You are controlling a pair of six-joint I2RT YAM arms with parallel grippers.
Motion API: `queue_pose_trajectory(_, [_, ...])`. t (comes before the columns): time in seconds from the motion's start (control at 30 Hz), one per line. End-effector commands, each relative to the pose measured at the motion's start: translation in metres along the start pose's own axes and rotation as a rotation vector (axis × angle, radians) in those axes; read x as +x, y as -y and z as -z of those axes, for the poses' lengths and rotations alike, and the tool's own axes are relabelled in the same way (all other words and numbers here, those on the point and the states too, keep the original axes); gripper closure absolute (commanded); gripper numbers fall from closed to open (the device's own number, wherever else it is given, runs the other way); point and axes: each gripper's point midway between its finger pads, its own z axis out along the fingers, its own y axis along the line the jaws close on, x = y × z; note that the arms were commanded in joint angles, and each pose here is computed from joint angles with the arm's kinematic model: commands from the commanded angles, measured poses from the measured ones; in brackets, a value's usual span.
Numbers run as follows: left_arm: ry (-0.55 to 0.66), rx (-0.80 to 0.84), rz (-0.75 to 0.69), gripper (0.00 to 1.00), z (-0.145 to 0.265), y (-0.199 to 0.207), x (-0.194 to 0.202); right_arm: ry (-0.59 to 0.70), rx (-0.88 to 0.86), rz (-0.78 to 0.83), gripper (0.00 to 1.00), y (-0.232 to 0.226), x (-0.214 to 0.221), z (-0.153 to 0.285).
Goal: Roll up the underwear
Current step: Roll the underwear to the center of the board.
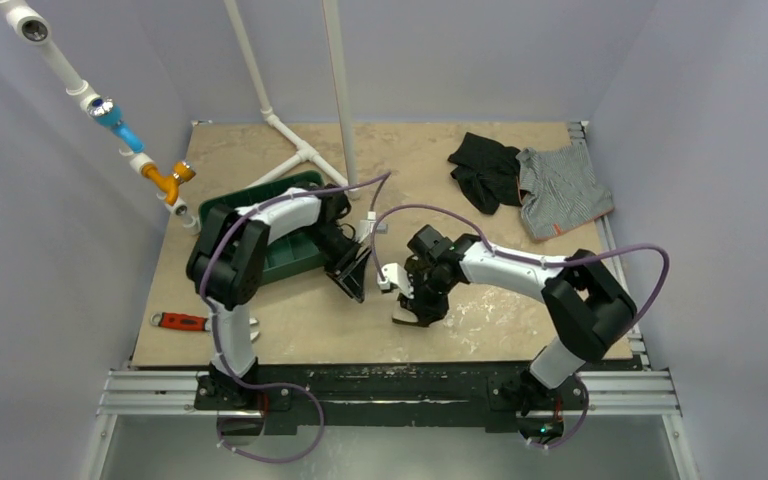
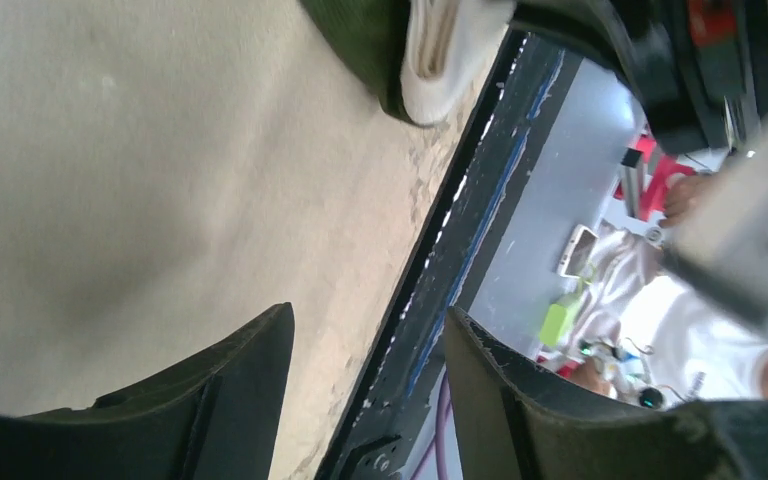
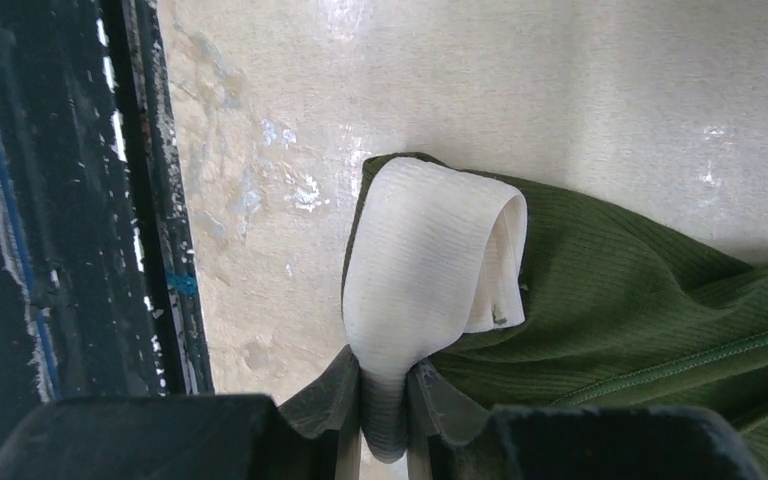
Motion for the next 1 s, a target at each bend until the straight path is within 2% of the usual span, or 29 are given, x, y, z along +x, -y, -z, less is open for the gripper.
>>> queue_pose_trajectory(0.0, [0.169, -0.125, -0.165, 0.44, 0.026, 0.004, -0.010, 0.076, -0.139, -0.007, 1.00, -0.003, -0.015, 0.006])
queue_pose_trajectory(0.3, [0.379, -0.300, -0.367, 0.44, 0.044, 0.010, -0.009, 0.166, -0.373, -0.118, 1.00, 0.004, -0.006, 0.014])
queue_pose_trajectory(0.47, [0.467, -0.361, -0.513, 0.44, 0.050, 0.018, -0.017, 0.182, -0.431, -0.174, 1.00, 0.004, 0.002, 0.012])
queue_pose_trajectory(0.6, [0.463, -0.410, -0.640, 0.44, 0.044, 0.031, -0.028, 0.200, -0.455, -0.199, 1.00, 0.005, 0.002, 0.014])
queue_pose_trajectory(0.73, [0.391, -0.444, -0.771, 0.44, 0.020, 0.046, -0.035, 0.206, -0.519, -0.254, 1.00, 0.003, 0.009, 0.014])
queue_pose_trajectory(0.97, [0.322, -0.427, -0.914, 0.42, -0.022, 0.064, -0.053, 0.216, -0.572, -0.299, 1.00, 0.006, 0.015, 0.014])
